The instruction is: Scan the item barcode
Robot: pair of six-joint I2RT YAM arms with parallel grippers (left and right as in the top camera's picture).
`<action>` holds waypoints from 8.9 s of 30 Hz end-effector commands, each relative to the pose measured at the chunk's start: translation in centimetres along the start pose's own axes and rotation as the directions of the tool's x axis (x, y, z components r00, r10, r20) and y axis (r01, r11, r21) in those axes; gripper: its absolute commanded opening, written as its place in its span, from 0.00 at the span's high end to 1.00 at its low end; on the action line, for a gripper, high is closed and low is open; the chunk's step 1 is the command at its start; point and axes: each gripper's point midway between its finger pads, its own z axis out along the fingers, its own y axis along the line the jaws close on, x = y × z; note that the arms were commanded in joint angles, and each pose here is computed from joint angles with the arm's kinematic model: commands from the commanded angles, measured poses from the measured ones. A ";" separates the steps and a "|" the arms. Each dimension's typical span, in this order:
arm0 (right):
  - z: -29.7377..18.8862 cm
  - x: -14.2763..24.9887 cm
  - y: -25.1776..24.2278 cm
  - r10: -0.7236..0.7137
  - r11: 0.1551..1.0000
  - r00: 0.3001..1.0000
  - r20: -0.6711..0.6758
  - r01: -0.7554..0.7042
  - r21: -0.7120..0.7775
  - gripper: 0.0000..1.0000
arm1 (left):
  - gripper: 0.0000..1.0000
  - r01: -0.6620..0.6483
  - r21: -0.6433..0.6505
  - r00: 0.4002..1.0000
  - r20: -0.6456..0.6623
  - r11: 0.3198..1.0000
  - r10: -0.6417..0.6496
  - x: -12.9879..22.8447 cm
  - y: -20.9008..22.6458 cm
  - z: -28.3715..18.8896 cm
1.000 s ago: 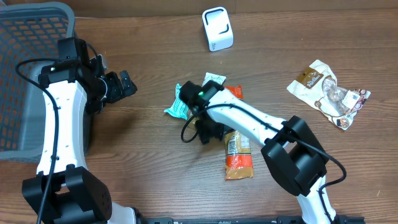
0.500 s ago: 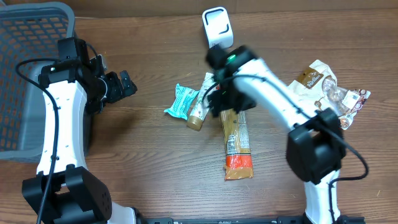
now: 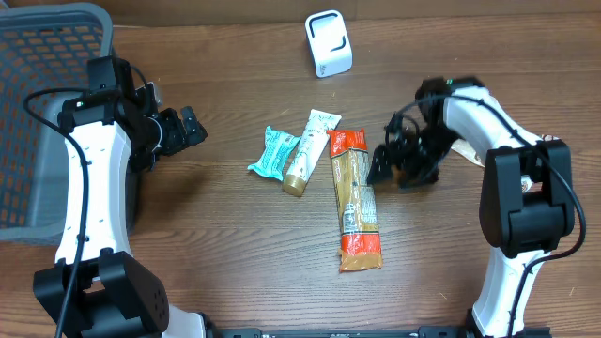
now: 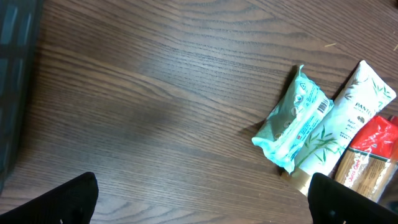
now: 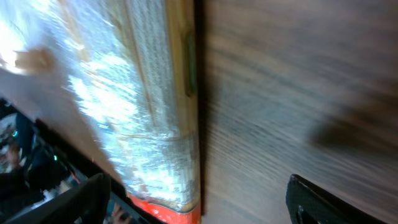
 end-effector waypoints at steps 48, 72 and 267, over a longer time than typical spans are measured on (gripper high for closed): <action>3.9 1.7 6.4 -0.141 0.644 0.990 0.028 0.071 0.762 0.49 | 0.00 -0.028 0.002 1.000 0.010 1.000 0.028 -0.4 -0.3 -0.1; 1.0 -1.5 4.0 -0.081 0.996 0.995 0.065 0.078 0.049 0.12 | 0.01 -0.028 0.002 1.000 0.011 1.000 0.028 -0.4 -0.3 -0.1; -20.0 -29.5 20.3 -0.998 -0.031 0.059 -0.025 -0.098 0.995 0.96 | 0.00 -0.028 0.002 1.000 0.011 1.000 0.028 -0.4 -0.3 -0.1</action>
